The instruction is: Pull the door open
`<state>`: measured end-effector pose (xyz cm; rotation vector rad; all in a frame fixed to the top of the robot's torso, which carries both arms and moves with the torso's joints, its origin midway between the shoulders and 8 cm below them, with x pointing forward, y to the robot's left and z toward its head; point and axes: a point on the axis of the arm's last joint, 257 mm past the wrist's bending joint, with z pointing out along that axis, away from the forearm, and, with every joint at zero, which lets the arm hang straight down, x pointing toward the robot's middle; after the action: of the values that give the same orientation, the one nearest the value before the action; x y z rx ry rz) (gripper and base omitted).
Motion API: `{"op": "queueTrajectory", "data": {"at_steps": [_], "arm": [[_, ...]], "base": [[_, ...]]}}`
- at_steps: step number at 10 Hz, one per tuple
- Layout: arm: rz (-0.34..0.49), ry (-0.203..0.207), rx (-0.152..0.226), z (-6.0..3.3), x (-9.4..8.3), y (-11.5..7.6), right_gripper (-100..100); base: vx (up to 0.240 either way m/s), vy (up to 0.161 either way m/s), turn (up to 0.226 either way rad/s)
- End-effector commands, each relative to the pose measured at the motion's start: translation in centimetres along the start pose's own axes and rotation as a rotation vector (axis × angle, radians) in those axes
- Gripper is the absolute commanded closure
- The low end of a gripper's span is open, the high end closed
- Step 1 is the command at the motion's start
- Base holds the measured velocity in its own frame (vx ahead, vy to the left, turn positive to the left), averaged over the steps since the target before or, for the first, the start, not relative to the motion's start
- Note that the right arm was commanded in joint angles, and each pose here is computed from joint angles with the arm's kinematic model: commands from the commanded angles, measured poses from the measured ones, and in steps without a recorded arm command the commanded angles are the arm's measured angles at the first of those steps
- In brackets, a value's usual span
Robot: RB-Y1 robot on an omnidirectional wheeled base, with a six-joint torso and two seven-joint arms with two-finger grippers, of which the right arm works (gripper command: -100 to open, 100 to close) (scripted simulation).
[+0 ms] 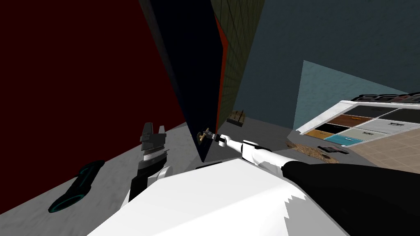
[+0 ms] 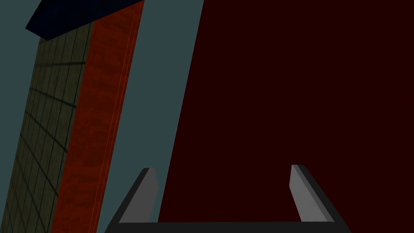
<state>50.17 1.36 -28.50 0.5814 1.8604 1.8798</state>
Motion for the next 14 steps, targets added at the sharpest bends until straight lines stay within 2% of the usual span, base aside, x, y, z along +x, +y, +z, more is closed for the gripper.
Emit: {"op": "queueTrajectory", "data": {"at_steps": [1, 4, 6, 8, 9, 14], "arm": [[0.001, -0.019, 0.011, -0.66, -0.7, -0.5, 100], [0.001, -0.051, 0.01, -1.12, -2.0, -0.5, 100], [0.001, -0.083, 0.009, -1.62, -3.2, -0.5, 100], [0.001, -0.128, 0.008, -2.41, -4.9, -0.5, 100], [0.001, -0.138, 0.008, -2.58, -5.2, -0.5, 100], [0.002, -0.249, 0.008, -4.92, -9.3, -0.6, 100]], "base": [[-0.099, -0.11, 0.0], [-0.085, -0.158, 0.026], [-0.092, -0.209, 0.148], [-0.082, -0.214, 0.28], [-0.054, -0.18, 0.209], [-0.066, -0.137, 0.365]]}}
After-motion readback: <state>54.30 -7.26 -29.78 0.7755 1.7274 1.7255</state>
